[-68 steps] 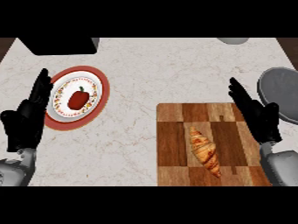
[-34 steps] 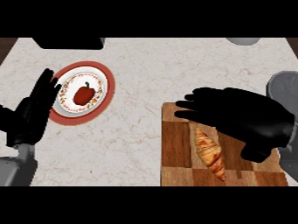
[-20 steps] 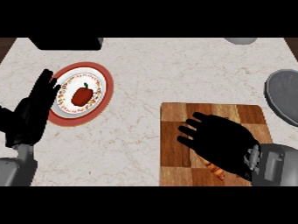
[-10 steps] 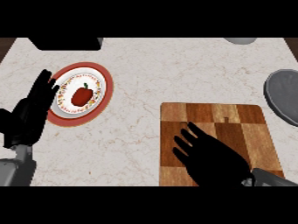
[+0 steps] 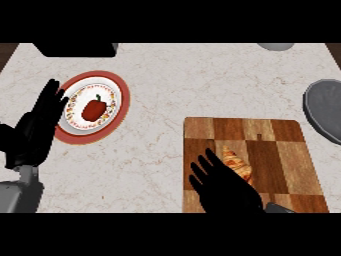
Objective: Pick the croissant from the cutting board and place it in the pan
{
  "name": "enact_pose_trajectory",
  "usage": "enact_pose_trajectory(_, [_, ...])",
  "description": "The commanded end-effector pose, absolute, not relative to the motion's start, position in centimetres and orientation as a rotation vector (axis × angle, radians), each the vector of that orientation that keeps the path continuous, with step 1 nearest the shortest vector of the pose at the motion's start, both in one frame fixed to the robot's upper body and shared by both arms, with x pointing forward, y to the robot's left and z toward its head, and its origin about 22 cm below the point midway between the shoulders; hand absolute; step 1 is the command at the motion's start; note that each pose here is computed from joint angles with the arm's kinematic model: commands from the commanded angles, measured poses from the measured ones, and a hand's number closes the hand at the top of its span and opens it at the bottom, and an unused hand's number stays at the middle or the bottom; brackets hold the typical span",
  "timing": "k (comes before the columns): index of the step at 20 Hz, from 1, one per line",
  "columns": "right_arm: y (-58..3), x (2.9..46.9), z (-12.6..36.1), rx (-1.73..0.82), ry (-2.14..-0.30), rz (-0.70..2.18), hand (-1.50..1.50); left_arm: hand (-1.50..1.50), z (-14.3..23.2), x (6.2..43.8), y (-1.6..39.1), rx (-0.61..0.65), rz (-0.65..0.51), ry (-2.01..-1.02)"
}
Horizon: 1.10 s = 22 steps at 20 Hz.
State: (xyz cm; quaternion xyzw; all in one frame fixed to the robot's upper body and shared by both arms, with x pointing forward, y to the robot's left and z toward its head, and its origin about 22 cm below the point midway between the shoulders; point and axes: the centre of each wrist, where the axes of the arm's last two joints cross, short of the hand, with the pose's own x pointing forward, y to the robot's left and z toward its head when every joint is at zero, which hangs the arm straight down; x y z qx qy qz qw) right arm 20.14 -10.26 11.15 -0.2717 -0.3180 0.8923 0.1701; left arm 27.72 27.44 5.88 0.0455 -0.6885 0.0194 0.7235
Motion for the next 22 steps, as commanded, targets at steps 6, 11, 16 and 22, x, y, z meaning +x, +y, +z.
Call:
enact_pose_trajectory(6, [-11.0, 22.1, 8.1, -0.831, -0.844, 2.504, -1.5, 0.0, 7.1, 27.4, 28.4, 0.092, 0.058, -1.522])
enact_pose_trajectory(11, [-11.6, 23.6, 7.3, -0.843, -0.804, 2.553, -1.5, 0.0, 6.4, 28.1, 26.4, 0.111, 0.054, -1.527])
enact_pose_trajectory(16, [-11.0, 24.7, 5.5, -0.817, -0.763, 2.542, -1.5, 0.0, 5.9, 28.7, 27.0, 0.098, 0.06, -1.513])
enact_pose_trajectory(22, [-10.6, 25.1, 3.5, -0.774, -0.832, 2.52, -1.5, 0.0, 5.3, 27.8, 29.0, 0.079, 0.058, -1.518])
